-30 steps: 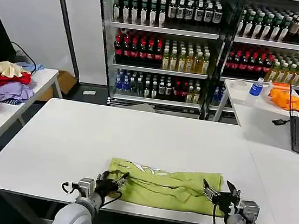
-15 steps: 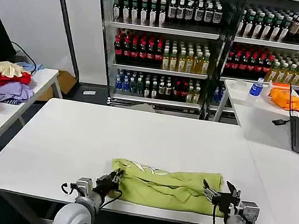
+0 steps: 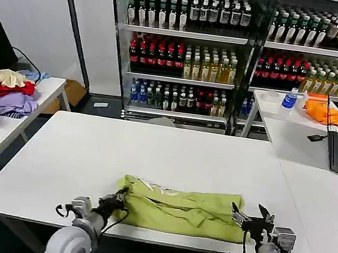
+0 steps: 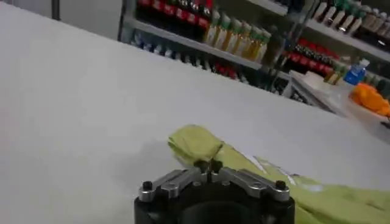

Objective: Fold and organize the clothes.

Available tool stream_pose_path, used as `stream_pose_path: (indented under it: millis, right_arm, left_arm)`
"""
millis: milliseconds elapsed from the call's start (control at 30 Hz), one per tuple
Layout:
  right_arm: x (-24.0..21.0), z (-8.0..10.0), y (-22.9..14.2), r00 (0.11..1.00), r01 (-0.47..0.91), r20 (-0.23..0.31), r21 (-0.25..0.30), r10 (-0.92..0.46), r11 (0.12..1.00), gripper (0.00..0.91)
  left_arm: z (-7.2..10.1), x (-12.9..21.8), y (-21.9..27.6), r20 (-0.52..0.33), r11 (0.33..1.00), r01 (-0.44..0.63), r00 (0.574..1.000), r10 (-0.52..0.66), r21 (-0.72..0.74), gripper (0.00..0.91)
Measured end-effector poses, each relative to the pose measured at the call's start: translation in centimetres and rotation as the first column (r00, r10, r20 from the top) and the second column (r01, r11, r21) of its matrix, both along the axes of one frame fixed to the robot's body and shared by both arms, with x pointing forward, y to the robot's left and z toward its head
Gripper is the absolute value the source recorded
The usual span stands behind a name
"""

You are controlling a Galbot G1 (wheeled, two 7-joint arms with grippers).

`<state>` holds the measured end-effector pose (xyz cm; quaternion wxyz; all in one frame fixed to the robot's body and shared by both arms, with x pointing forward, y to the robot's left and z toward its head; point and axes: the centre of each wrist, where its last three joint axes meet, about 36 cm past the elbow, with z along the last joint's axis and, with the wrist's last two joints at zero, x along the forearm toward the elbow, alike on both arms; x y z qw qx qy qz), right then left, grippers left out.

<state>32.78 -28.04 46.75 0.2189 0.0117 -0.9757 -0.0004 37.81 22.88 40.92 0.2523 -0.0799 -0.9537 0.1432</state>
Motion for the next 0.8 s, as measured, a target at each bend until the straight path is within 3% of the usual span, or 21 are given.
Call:
stream_pose_path:
  millis: [433, 800]
  right_arm:
    - [0.2, 0.1, 0.3, 1.0, -0.008, 0.006, 0.007, 0.008, 1.0, 0.907]
    - [0.2, -0.1, 0.2, 1.0, -0.004, 0.002, 0.004, 0.004, 1.0, 0.907]
  left_arm:
    - [4.3, 2.4, 9.7, 0.077, 0.986, -0.127, 0.99, 0.119, 0.109, 0.02]
    - [6.9, 0.8, 5.5, 0.095, 1.0, 0.004, 0.995, -0.005, 0.008, 0.02]
